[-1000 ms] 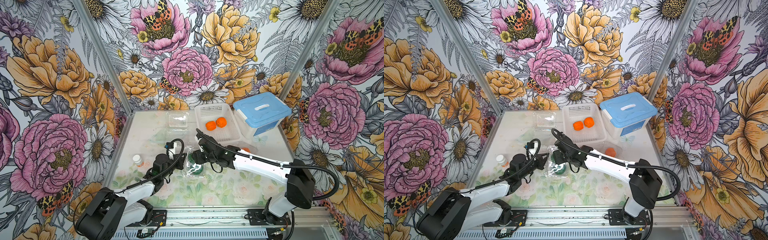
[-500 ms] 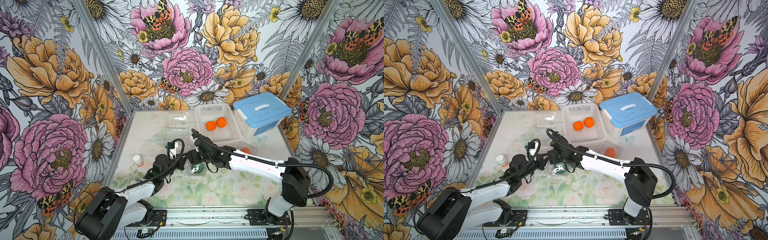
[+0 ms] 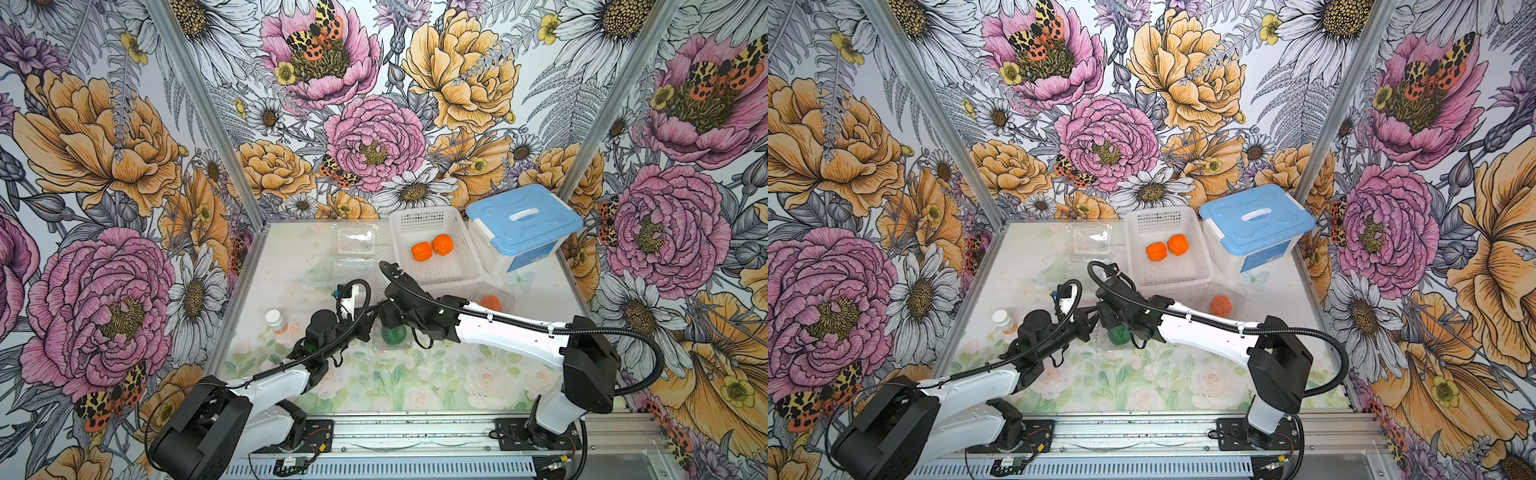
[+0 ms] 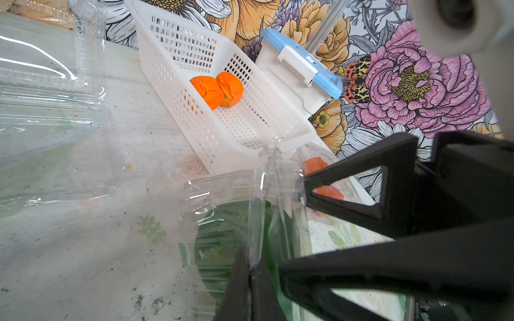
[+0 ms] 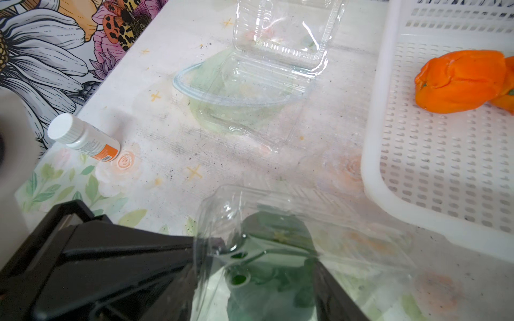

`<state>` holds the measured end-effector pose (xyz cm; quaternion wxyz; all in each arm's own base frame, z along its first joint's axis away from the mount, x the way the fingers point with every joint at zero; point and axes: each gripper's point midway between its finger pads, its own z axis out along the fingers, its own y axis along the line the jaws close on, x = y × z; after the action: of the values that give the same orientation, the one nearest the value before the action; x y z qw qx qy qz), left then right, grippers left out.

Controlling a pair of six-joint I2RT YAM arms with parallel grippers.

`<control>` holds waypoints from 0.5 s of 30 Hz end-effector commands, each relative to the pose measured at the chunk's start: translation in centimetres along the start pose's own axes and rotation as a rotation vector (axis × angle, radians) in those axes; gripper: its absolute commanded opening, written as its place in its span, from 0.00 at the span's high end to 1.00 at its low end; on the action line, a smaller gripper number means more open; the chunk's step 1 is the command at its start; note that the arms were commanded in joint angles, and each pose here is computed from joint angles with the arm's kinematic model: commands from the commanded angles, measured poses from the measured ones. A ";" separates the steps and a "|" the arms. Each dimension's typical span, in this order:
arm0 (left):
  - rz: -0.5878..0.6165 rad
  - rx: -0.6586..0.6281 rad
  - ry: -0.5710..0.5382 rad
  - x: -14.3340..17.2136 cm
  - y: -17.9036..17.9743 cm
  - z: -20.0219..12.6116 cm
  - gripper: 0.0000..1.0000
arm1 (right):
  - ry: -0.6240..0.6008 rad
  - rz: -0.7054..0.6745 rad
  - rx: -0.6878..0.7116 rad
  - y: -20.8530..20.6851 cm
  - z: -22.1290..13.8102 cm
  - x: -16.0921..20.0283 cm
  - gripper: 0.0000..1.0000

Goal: Take oranges out of containers
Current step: Open the packing box at the center of the board.

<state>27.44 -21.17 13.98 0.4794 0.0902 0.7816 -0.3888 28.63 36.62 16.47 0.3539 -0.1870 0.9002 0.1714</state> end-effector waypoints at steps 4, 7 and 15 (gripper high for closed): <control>0.092 0.206 -0.053 -1.6 -4.9 -0.6 1.00 | 0.001 -0.002 0.035 -0.4 1.2 -0.1 0.35; 0.099 0.209 -0.053 -1.5 -5.1 -0.6 1.00 | 0.015 -0.007 0.045 -0.5 1.8 0.3 0.37; 0.103 0.185 -0.055 -1.5 -4.7 -0.6 1.00 | 0.074 -0.019 0.075 -1.0 3.0 1.6 1.00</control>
<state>27.39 -21.19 13.74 0.4829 0.0984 0.7838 -0.3778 28.27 37.55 14.35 0.3266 -0.2018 0.9106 0.1534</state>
